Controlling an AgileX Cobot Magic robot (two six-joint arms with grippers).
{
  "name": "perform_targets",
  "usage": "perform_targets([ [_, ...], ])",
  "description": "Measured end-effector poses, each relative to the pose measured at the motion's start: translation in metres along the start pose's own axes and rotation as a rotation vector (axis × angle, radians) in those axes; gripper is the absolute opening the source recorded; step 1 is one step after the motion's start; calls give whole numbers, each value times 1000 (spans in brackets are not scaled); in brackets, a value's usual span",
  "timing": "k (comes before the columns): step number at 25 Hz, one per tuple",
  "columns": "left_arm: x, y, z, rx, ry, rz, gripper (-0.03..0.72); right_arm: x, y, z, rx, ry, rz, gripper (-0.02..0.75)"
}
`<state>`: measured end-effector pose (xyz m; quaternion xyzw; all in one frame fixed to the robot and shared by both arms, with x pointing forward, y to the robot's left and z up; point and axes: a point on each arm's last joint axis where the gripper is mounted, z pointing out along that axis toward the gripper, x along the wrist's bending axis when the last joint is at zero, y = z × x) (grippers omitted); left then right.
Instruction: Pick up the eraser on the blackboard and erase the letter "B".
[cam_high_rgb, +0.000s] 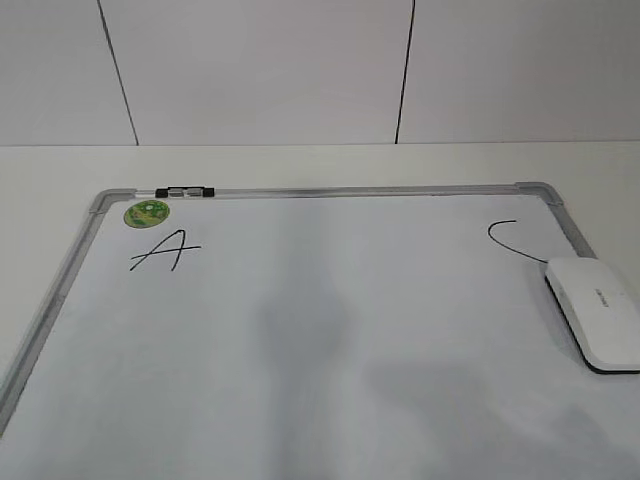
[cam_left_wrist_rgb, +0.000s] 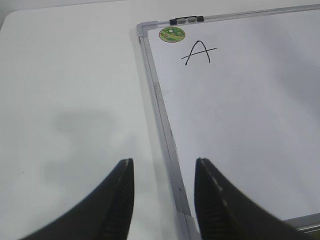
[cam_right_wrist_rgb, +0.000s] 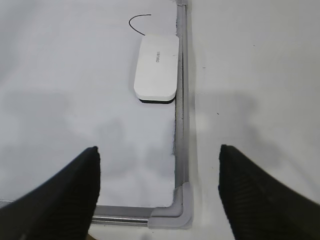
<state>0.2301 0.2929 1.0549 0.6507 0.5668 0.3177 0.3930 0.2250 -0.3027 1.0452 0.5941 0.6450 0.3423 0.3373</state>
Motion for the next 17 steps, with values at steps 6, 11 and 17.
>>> perform_targets([
  [6, 0, 0, 0, -2, 0, 0, 307, 0, 0, 3, -7, 0, 0, 571],
  [11, 0, 0, 0, -2, 0, 0, 307, 0, 0, 3, -10, 0, 0, 571],
  [17, 0, 0, 0, -2, 0, 0, 307, 0, 0, 3, -12, 0, -6, 571],
])
